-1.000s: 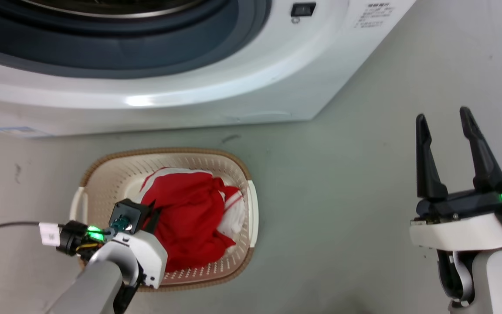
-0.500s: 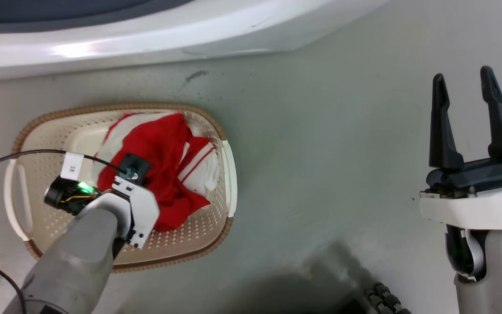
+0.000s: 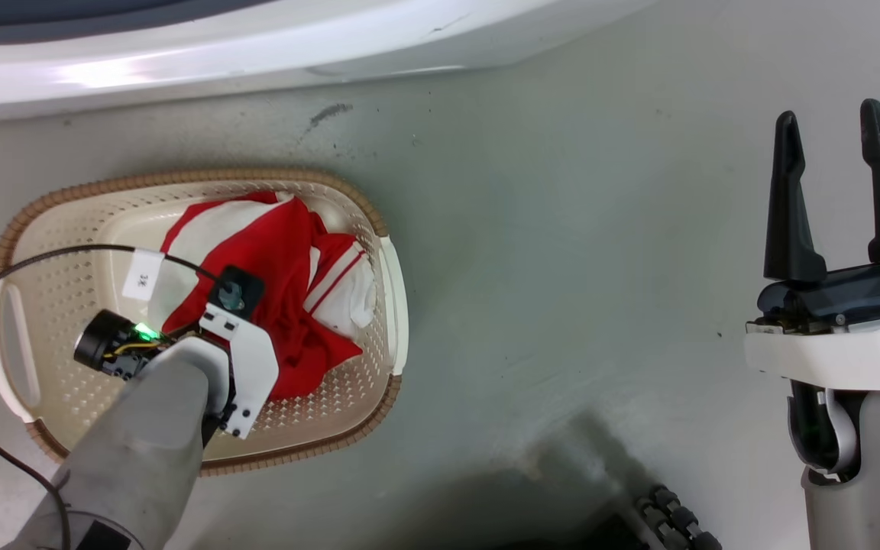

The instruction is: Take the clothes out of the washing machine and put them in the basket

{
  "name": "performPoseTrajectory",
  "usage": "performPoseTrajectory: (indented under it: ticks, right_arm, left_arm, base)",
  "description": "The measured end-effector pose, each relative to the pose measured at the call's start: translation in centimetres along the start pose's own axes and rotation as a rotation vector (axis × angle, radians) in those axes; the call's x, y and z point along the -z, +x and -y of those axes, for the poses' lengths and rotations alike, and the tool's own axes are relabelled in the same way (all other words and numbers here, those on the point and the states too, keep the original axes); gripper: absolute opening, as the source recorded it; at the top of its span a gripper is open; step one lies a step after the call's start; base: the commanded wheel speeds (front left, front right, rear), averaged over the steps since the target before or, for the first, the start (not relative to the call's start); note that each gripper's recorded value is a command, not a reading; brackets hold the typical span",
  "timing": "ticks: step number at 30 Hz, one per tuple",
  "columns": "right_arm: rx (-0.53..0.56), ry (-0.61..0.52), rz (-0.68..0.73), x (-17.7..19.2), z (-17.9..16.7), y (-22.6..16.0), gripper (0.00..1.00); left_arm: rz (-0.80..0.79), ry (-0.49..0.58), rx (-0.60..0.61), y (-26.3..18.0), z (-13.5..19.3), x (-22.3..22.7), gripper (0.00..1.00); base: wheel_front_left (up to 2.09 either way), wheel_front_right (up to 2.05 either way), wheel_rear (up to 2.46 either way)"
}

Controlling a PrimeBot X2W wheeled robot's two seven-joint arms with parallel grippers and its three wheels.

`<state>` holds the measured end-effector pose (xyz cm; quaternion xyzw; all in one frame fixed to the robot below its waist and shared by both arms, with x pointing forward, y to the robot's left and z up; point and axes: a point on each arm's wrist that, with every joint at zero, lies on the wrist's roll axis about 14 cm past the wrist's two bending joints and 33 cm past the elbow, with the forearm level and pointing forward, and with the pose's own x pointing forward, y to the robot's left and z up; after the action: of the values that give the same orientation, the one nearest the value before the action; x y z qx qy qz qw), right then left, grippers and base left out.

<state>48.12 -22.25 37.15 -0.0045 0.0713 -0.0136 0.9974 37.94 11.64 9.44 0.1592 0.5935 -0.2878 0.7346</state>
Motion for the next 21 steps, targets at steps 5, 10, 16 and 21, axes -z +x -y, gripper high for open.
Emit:
performPoseTrajectory:
  ticks: [5, 10, 16, 21]
  right_arm:
    - [-0.024, -0.001, 0.036, -1.7, -0.9, -0.3, 1.00]
    - [-0.040, -0.009, 0.067, -3.7, -1.5, -1.3, 1.00]
    - [-0.056, 0.002, 0.111, -6.1, -2.2, -3.1, 1.00]
    - [-0.080, 0.012, 0.144, -7.8, -3.2, -4.5, 1.00]
  left_arm:
    - [0.062, -0.005, 0.002, -1.7, 0.8, -0.6, 1.00]
    - [0.213, -0.025, -0.008, -4.4, 1.7, -2.9, 1.00]
    - [0.390, -0.052, -0.093, -8.6, 0.9, -5.3, 1.00]
    - [0.571, -0.098, -0.176, -13.1, -0.3, -9.1, 1.00]
  base:
    - [0.00, 0.00, 0.00]
    - [0.00, 0.00, 0.00]
    - [0.00, 0.00, 0.00]
    - [0.00, 0.00, 0.00]
